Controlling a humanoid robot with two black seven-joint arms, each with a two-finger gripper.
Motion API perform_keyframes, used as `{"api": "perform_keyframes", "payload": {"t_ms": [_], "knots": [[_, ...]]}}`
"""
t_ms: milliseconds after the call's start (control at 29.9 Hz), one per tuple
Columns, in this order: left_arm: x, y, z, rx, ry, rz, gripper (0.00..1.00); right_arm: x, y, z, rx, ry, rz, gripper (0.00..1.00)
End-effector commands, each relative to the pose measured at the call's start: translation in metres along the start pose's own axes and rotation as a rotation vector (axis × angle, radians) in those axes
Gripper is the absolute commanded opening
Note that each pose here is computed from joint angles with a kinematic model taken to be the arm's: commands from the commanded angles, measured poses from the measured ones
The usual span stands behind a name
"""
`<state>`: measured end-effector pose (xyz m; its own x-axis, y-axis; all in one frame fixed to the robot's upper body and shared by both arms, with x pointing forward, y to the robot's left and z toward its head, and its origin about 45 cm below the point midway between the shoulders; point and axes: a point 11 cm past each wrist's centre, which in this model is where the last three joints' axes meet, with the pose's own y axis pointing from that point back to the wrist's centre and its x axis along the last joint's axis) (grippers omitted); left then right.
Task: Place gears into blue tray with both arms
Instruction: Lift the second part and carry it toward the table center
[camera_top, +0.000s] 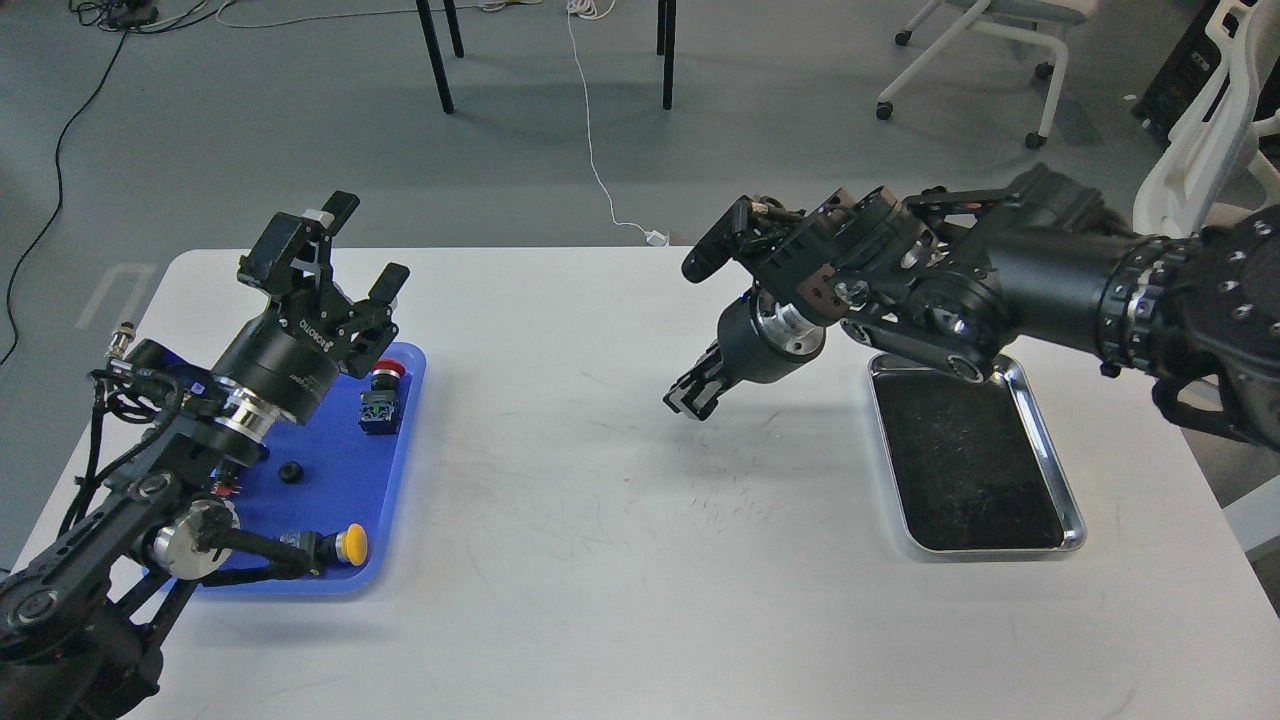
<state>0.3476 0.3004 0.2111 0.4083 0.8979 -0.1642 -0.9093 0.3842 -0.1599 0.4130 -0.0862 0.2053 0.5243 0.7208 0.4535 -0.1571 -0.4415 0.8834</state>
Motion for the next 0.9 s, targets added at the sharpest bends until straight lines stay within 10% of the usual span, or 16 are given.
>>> {"api": "perform_keyframes", "payload": {"t_ms": [0,869], "knots": [[0.005,0.006,-0.002,0.007,0.002,0.016,0.98,-0.010,-0.008,0.002,0.002,-0.028,-0.010,0.21],[0.005,0.014,-0.009,0.026,0.011,0.021,0.98,-0.046,-0.041,-0.018,0.089,-0.024,0.006,0.23]]}}
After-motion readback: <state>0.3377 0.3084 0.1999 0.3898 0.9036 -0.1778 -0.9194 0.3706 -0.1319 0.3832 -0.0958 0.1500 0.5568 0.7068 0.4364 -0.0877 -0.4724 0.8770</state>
